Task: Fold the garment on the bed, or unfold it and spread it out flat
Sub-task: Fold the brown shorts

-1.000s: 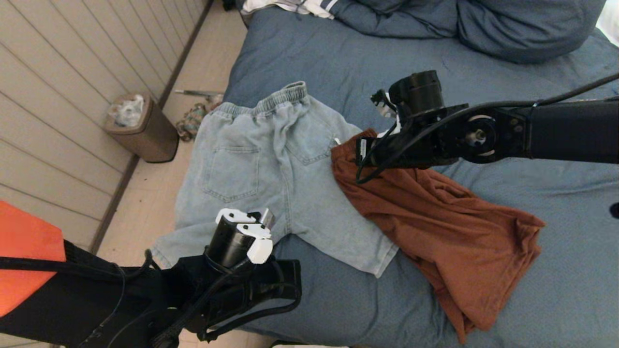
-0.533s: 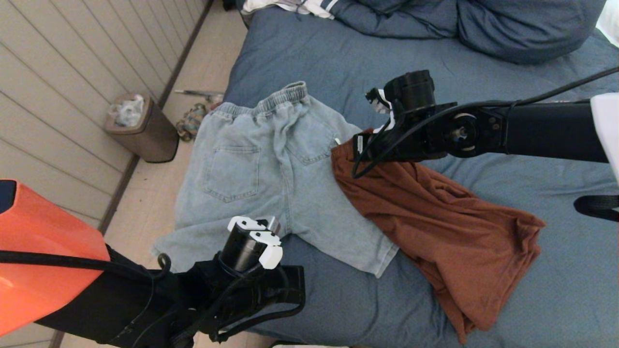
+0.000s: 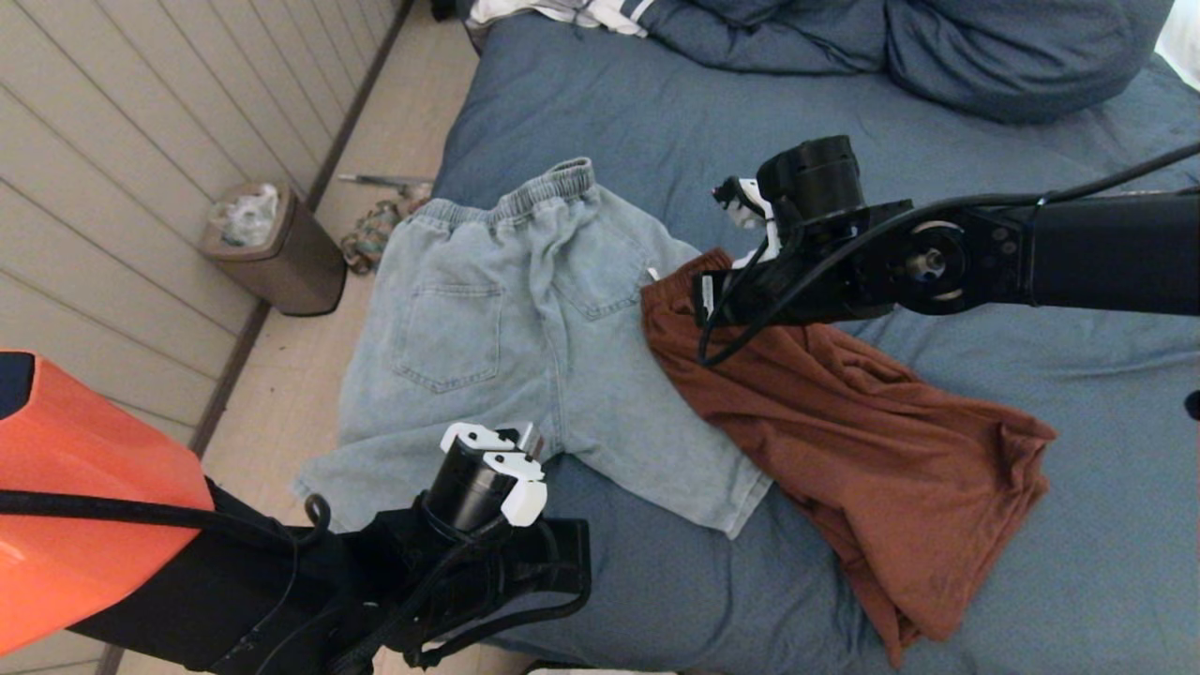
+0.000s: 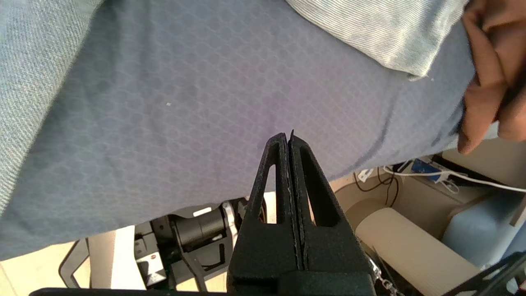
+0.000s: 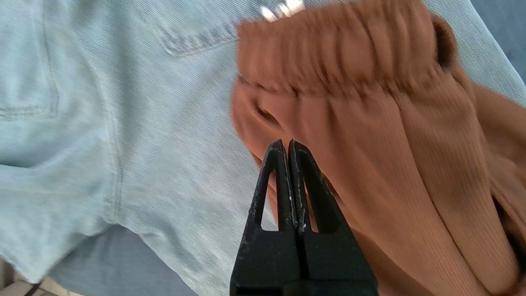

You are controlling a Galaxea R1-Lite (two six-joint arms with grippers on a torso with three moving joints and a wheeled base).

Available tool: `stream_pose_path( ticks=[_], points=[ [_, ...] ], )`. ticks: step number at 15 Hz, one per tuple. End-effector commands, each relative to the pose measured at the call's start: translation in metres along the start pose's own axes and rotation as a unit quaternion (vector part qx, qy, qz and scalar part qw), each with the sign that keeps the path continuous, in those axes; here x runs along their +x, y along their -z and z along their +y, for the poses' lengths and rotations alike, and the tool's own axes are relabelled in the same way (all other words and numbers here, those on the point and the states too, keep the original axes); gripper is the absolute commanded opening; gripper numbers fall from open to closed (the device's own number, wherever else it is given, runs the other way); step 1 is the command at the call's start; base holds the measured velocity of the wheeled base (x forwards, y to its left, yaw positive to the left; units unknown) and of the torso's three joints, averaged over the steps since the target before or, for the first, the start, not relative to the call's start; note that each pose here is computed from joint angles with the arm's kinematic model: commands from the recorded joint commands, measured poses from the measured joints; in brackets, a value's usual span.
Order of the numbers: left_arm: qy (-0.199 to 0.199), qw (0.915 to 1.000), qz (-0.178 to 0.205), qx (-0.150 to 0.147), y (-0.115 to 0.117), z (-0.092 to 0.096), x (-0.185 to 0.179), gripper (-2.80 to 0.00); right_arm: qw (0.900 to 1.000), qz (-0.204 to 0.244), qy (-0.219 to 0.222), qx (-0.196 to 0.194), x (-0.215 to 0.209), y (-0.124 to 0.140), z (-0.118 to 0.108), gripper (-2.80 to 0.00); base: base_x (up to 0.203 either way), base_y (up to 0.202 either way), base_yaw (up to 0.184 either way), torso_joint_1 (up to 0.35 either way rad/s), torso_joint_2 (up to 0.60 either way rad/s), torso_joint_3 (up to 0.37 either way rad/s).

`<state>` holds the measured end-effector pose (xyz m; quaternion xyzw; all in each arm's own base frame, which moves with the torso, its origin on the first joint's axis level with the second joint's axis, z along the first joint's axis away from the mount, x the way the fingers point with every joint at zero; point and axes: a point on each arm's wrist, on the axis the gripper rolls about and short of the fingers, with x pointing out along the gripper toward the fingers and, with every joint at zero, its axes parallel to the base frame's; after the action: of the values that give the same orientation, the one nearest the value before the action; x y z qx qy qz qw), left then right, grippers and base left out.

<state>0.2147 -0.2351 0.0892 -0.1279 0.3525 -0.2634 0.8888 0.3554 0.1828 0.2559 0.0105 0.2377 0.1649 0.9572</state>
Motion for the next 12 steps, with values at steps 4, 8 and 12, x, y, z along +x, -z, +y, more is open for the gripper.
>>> stream_pose_path(
  ticks=[4,8,12],
  points=[
    [0.003,1.0,-0.005,-0.003,-0.002,-0.001,-0.003,-2.8,1.0,0.003,0.03,-0.004,0.018,0.003,-0.004,-2.8,0.0,0.0,0.0,0.0,0.0,0.0],
    [0.005,1.0,-0.007,-0.005,-0.003,-0.001,-0.005,-2.8,0.997,-0.015,0.077,-0.008,0.047,-0.008,-0.013,-2.8,0.0,0.0,0.0,0.0,0.0,0.0],
    [0.005,1.0,-0.007,-0.004,-0.003,-0.001,-0.005,-2.8,0.987,-0.072,0.143,-0.025,0.076,-0.01,-0.028,-2.8,0.0,0.0,0.0,0.0,0.0,0.0]
  ],
)
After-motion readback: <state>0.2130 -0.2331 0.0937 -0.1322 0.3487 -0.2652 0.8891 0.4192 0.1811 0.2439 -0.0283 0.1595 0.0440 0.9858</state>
